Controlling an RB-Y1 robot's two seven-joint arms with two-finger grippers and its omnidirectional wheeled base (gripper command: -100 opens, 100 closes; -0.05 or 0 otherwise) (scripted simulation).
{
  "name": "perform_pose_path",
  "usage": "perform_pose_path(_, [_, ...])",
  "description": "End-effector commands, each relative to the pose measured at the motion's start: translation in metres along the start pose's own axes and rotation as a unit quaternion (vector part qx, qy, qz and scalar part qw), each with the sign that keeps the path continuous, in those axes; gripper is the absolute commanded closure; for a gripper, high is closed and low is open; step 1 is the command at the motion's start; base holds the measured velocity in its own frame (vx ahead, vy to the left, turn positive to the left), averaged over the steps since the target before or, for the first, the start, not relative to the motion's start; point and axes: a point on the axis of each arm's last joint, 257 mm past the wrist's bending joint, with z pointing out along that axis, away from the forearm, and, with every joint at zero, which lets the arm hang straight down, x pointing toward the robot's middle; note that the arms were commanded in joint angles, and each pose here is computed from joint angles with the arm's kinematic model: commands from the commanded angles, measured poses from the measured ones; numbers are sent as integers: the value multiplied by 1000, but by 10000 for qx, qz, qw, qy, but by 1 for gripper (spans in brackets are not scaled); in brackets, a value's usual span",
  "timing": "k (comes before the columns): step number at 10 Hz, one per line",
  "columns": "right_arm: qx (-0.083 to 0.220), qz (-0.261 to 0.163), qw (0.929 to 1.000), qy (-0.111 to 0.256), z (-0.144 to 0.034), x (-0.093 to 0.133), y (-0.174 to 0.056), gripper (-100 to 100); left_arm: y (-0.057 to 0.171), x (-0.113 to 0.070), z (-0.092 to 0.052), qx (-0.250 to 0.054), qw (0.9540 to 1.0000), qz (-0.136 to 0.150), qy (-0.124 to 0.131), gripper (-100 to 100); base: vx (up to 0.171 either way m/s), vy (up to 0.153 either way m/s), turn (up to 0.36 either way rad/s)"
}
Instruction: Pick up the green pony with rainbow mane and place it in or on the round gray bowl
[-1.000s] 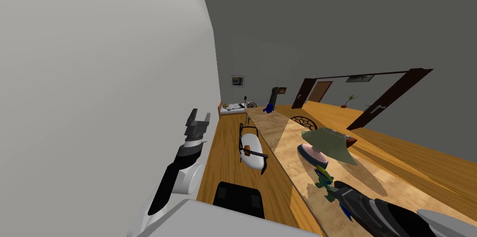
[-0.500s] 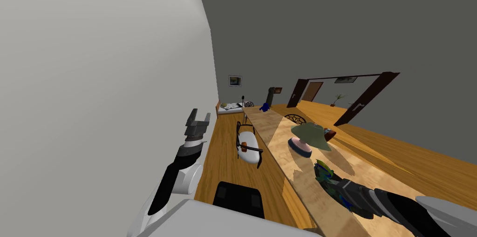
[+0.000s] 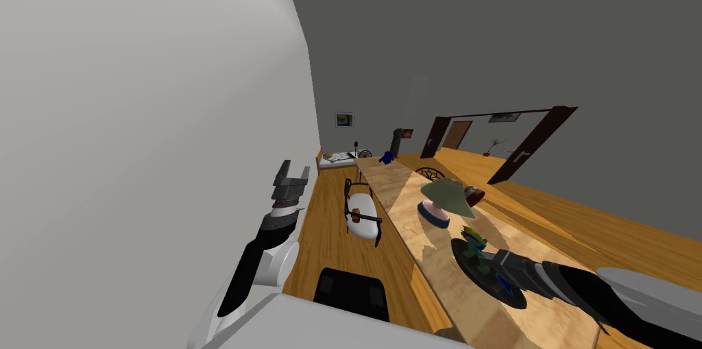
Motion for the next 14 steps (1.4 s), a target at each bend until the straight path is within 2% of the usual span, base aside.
perform_pose_path(1, [55, -180, 9998, -4, -5, -6, -12, 100, 0, 0, 0, 0, 10000, 0, 0, 0, -15, -88, 0])
perform_pose_path(4, [118, -409, 9991, 15, -10, -14, -24, 100, 0, 0, 0, 0, 10000, 0, 0, 0, -11, -70, -6])
perform_pose_path(5, [108, -341, 9994, 7, -8, -11, -22, 100, 0, 0, 0, 0, 10000, 0, 0, 0, -3, -34, 2])
perform_pose_path(6, [114, -357, 9993, 10, -9, -12, -23, -100, 0, 0, 0, 0, 10000, 0, 0, 0, 0, -7, 0])
perform_pose_path(10, [115, -356, 9993, 11, -9, -12, -23, -100, 0, 0, 0, 0, 10000, -1, 0, 0, 0, 0, 0])
perform_pose_path(11, [115, -356, 9993, 11, -9, -12, -23, 0, 0, 0, 0, 0, 10000, -1, 0, 0, 0, 0, 0])
perform_pose_path(12, [81, -379, 9992, -2, -19, -21, -25, -100, 0, 0, 0, 0, 10000, -1, 0, 0, 8, -4, -45])
perform_pose_path(14, [48, -401, 9992, -11, -30, -31, -27, -100, 0, 0, 0, 0, 10000, -1, 0, 0, 13, -5, -44])
